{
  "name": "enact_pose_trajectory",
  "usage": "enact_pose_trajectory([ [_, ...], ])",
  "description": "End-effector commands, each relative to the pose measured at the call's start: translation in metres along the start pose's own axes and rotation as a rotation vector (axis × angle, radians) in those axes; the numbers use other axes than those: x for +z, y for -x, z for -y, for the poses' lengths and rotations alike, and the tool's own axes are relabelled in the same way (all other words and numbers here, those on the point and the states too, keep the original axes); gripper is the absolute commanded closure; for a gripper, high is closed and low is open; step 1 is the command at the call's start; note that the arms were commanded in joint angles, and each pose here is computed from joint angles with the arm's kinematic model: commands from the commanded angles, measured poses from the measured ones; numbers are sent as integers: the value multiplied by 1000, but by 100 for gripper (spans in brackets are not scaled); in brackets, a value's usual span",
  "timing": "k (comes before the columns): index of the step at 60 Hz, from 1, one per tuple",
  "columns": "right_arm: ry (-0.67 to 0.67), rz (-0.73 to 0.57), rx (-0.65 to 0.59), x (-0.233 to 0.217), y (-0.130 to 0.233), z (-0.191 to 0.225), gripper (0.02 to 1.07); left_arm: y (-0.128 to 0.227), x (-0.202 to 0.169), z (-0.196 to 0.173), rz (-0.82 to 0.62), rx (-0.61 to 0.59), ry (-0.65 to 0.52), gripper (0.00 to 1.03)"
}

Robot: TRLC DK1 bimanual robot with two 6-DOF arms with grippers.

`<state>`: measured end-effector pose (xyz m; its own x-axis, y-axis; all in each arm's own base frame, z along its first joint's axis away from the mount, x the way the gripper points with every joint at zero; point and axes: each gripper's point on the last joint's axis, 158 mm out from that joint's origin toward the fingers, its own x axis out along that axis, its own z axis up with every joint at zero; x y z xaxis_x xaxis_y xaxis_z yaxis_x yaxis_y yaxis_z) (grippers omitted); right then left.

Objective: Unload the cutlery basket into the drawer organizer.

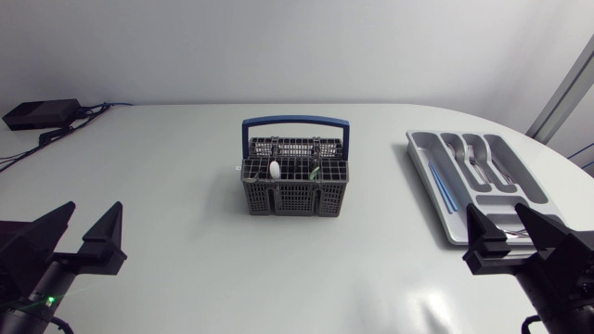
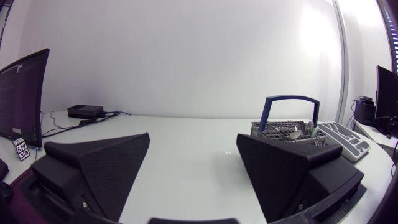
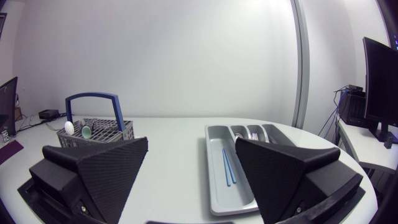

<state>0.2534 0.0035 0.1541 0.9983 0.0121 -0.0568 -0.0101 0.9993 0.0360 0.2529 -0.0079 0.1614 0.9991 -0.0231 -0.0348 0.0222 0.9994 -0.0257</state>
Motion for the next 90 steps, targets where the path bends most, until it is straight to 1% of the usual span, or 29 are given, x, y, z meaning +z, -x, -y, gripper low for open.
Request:
enact_pose_trajectory([
  [1, 5, -2, 10, -6, -1, -2, 6, -1, -6, 3, -7, -12, 20, 5],
  [19, 3, 1, 10, -5, -1, -2, 6, -1, -3, 1, 9, -7, 50, 5],
  [30, 6, 4, 3, -4, -1, -1, 6, 1, 15, -7, 73, 35, 30, 5],
  [39, 6, 24, 0, 6, 1, -1, 6, 4, 34, -14, 121, 69, 32, 6],
  [43, 6, 38, -1, 13, 2, -1, 6, 5, 41, -18, 129, 90, 33, 6],
  [50, 4, 49, 6, 23, 3, -4, 6, 4, 53, -18, 125, 89, 50, 6],
  [59, 6, 44, 1, 32, 0, -4, 6, -9, 56, -21, 41, 105, 60, 6],
  [67, 7, 32, -1, 41, -5, -4, 6, -21, 64, -13, -14, 84, 119, 6],
  [71, 6, 21, -3, 45, -8, -5, 6, -29, 66, -15, -60, 102, 151, 6],
  [75, 4, 3, -5, 47, -13, -5, 6, -38, 65, -13, -146, 114, 141, 6],
  [82, 4, -36, -10, 49, -22, -6, 6, -50, 60, -4, -281, 97, 94, 6],
  [90, 6, -62, -17, 51, -30, -6, 6, -59, 60, 17, -331, 25, 13, 6],
])
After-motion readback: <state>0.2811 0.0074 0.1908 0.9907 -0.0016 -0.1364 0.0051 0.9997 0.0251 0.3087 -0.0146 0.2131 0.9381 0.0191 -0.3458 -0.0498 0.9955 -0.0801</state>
